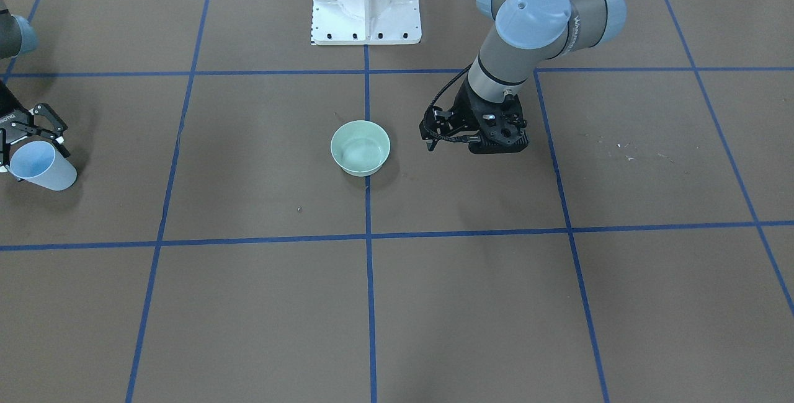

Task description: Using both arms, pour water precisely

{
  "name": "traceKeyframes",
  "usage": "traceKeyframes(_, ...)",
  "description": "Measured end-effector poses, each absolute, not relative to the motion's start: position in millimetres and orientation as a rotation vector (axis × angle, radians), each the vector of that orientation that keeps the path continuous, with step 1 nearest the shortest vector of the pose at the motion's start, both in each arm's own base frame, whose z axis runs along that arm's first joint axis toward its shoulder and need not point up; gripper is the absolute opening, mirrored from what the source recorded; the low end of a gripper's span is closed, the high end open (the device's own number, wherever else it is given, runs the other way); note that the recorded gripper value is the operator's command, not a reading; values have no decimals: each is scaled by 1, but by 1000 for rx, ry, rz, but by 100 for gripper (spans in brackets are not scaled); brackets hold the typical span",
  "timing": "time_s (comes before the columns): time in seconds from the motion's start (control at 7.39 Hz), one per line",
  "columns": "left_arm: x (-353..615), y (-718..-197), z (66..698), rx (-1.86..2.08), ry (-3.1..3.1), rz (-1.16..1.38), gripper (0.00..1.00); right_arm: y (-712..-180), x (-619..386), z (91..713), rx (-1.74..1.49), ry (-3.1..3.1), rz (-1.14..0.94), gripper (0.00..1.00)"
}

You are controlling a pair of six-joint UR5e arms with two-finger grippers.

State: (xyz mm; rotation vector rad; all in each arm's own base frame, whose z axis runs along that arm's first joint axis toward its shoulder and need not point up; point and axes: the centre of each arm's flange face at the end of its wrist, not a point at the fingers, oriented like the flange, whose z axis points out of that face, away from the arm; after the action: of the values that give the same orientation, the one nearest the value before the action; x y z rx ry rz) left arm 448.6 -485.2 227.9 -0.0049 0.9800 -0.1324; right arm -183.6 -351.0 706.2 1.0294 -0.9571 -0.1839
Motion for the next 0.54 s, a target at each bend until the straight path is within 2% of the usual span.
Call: traceKeyframes(0.54,448,-485,226,-3,983,-132,99,-349,-191,713,1065,-966,-171,90)
